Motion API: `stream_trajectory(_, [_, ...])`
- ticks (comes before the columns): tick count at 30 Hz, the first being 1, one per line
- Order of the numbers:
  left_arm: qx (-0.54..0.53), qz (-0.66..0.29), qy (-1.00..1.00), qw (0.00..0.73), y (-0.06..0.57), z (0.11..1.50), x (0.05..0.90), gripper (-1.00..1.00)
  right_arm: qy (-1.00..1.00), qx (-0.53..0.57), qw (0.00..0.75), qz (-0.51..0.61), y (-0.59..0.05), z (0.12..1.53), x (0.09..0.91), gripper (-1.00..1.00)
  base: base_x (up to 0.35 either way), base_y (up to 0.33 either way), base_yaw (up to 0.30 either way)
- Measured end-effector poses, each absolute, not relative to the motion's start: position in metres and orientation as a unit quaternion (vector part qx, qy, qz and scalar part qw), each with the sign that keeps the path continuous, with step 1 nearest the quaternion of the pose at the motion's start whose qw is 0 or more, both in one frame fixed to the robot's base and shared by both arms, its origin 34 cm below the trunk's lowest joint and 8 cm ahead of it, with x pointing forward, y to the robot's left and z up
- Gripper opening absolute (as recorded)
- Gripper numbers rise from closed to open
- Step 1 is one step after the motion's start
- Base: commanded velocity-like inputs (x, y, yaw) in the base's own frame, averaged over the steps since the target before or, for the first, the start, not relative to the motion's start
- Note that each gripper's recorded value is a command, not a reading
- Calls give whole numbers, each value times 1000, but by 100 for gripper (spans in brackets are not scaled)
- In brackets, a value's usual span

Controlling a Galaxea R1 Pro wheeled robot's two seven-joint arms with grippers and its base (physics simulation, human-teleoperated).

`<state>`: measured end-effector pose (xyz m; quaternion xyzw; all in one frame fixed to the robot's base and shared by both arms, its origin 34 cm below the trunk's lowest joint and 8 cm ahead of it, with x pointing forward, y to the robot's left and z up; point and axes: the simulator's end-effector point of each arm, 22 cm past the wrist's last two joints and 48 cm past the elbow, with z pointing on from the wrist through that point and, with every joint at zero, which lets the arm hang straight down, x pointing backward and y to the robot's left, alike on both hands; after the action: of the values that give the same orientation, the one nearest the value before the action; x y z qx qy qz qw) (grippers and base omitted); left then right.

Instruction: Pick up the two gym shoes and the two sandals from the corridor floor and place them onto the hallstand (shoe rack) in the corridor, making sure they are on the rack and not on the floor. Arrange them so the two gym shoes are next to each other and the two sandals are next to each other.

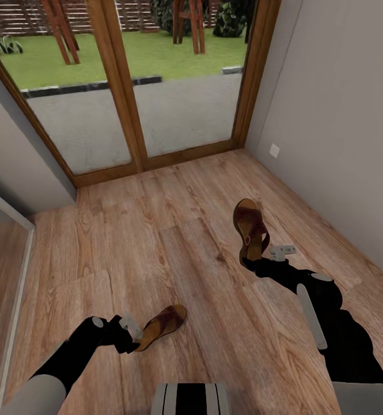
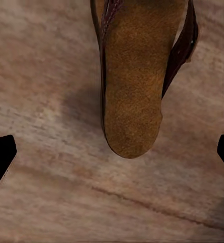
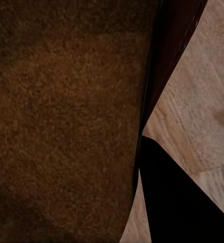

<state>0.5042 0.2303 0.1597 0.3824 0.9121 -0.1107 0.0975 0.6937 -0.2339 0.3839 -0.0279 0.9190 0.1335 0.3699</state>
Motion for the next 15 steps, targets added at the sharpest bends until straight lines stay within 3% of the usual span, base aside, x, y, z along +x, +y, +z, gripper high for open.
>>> stream_trajectory(5, [405, -88, 908, 59, 235, 155, 494, 100, 919, -28, 369, 134, -234, 383, 693, -100, 0, 0, 0])
stream_trajectory(15, [407, -84, 908, 54, 234, 155, 492, 100, 919, -28, 369, 133, -234, 383, 693, -100, 0, 0, 0])
